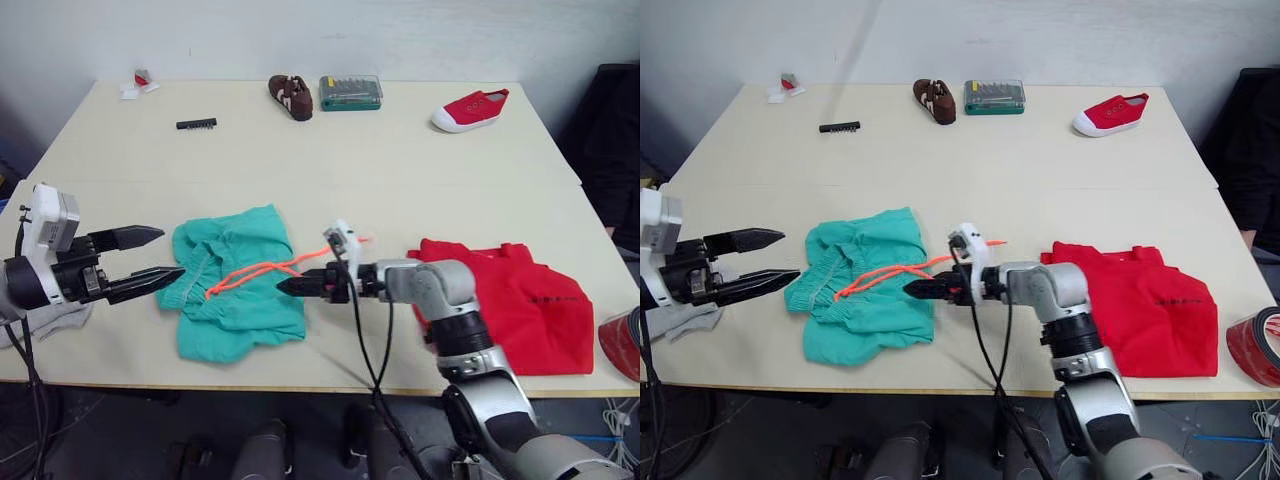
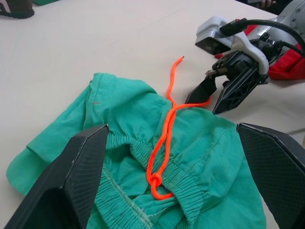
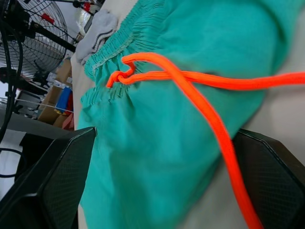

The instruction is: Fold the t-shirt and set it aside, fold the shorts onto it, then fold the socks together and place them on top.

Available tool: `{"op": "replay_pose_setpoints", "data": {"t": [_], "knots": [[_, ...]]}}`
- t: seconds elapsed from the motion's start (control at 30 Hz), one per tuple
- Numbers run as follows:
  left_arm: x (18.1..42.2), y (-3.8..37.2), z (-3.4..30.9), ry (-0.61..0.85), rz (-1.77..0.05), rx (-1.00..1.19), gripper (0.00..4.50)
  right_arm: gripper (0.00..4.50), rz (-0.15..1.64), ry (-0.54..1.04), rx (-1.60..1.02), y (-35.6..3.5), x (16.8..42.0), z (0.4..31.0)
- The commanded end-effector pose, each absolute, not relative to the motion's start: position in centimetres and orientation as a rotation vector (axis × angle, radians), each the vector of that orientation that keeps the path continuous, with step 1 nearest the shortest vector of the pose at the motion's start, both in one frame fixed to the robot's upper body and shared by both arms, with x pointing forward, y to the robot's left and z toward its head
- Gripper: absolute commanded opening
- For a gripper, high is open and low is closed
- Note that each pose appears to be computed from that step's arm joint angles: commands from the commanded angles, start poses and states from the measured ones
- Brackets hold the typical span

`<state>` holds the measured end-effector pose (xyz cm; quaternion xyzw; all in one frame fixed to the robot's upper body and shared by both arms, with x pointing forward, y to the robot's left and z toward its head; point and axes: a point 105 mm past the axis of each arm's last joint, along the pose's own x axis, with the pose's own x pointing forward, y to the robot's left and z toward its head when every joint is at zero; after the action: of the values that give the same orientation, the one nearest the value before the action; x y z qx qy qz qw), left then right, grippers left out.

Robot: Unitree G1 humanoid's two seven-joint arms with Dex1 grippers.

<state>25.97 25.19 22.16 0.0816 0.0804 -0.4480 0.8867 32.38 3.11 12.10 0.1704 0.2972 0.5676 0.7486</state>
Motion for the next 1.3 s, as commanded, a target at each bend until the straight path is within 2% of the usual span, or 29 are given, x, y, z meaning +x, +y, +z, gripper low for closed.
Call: {"op": "replay_pose_setpoints", "data": {"t": [0.03, 0.07, 0.17, 0.43, 0.53, 0.73, 0.97, 1.2, 1.3], "knots": [[26.1, 25.0, 22.7, 0.142, -0.939, 0.202, 4.5, 4.47, 1.288, 0.658, 0.366, 5.8, 31.9, 12.1], [26.1, 25.0, 22.7, 0.142, -0.941, 0.202, 4.5, 4.47, 1.284, 0.658, 0.361, 6.2, 32.0, 12.0], [26.2, 24.8, 22.7, 0.141, -0.944, 0.202, 4.5, 3.85, 1.267, 0.654, 0.358, 6.7, 32.4, 11.9], [26.3, 23.6, 22.6, 0.128, -0.983, 0.178, 4.5, 1.05, 1.243, 0.601, 0.361, 5.6, 33.2, 13.3], [26.7, 22.0, 23.0, 0.098, -1.044, 0.134, 4.5, 0.03, 1.256, 0.549, 0.334, 4.7, 33.1, 14.8], [27.0, 17.7, 24.6, 0.026, -1.227, 0.019, 4.5, 0.03, 1.231, 0.448, 0.225, 0.9, 32.7, 18.0], [26.6, 12.8, 26.4, -0.034, -1.47, -0.056, 4.5, 0.03, 1.072, 0.382, 0.1, -9.7, 30.1, 23.1], [26.4, 10.7, 26.0, -0.023, -1.608, -0.057, 4.5, 0.03, 0.709, 0.487, 0.01, -21.9, 26.8, 23.4], [26.7, 10.6, 25.9, -0.021, -1.62, -0.053, 4.5, 0.03, 0.59, 0.511, 0.016, -25.3, 26.1, 22.9]]}}
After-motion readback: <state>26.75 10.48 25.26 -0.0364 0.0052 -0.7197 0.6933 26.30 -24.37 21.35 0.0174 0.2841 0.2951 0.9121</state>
